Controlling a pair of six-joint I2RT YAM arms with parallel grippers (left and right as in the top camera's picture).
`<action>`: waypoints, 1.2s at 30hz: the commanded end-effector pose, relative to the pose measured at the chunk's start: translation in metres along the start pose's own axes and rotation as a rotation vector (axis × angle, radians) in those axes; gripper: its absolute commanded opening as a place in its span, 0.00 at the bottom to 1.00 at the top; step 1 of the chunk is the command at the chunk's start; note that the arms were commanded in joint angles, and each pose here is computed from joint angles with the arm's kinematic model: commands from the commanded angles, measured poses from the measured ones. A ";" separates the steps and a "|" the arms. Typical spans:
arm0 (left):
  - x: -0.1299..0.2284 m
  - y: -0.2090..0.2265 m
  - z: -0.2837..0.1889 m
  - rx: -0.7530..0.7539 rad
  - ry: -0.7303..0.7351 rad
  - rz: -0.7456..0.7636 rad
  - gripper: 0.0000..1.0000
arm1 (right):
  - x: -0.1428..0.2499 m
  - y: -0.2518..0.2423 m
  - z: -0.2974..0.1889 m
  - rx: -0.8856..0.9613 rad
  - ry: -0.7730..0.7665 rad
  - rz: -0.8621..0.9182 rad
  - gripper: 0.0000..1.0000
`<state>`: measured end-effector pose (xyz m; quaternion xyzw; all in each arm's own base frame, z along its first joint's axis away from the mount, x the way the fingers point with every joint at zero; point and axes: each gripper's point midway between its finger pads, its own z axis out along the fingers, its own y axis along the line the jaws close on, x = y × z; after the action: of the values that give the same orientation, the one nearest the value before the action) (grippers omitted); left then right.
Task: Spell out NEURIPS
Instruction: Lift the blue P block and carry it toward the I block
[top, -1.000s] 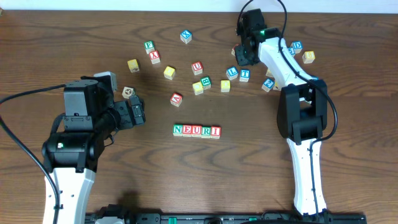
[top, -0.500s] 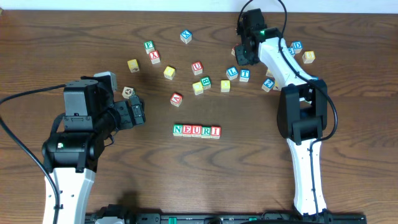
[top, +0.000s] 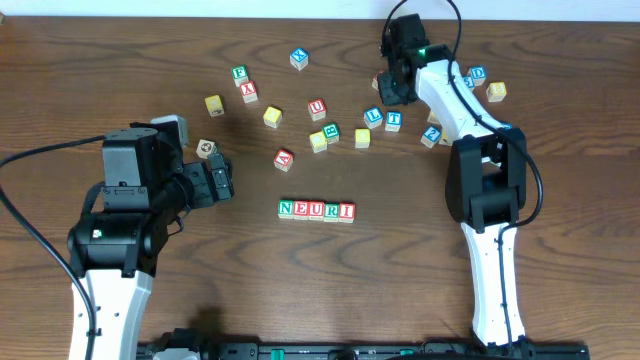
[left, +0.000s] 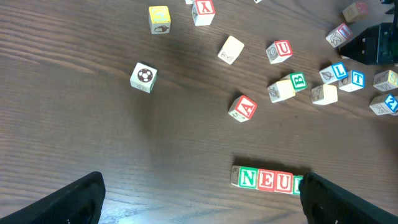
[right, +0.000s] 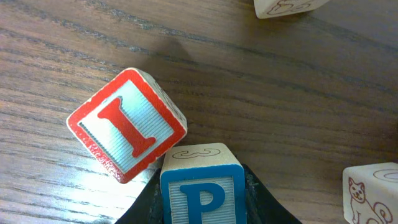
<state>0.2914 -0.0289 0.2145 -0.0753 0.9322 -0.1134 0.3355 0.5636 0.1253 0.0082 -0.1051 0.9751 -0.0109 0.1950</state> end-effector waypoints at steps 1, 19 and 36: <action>-0.009 -0.003 -0.006 0.014 -0.022 0.009 0.98 | 0.000 0.000 -0.013 0.007 0.004 0.007 0.02; -0.009 -0.003 -0.006 0.014 -0.022 0.009 0.98 | 0.002 0.000 -0.148 -0.035 -0.008 0.062 0.01; -0.009 -0.003 -0.006 0.014 -0.022 0.009 0.98 | 0.054 0.023 -0.213 -0.022 -0.096 0.058 0.01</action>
<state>0.2912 -0.0289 0.2144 -0.0754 0.9324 -0.1134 0.3349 0.4520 0.1349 0.1692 -0.0951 0.9704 0.0098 0.2218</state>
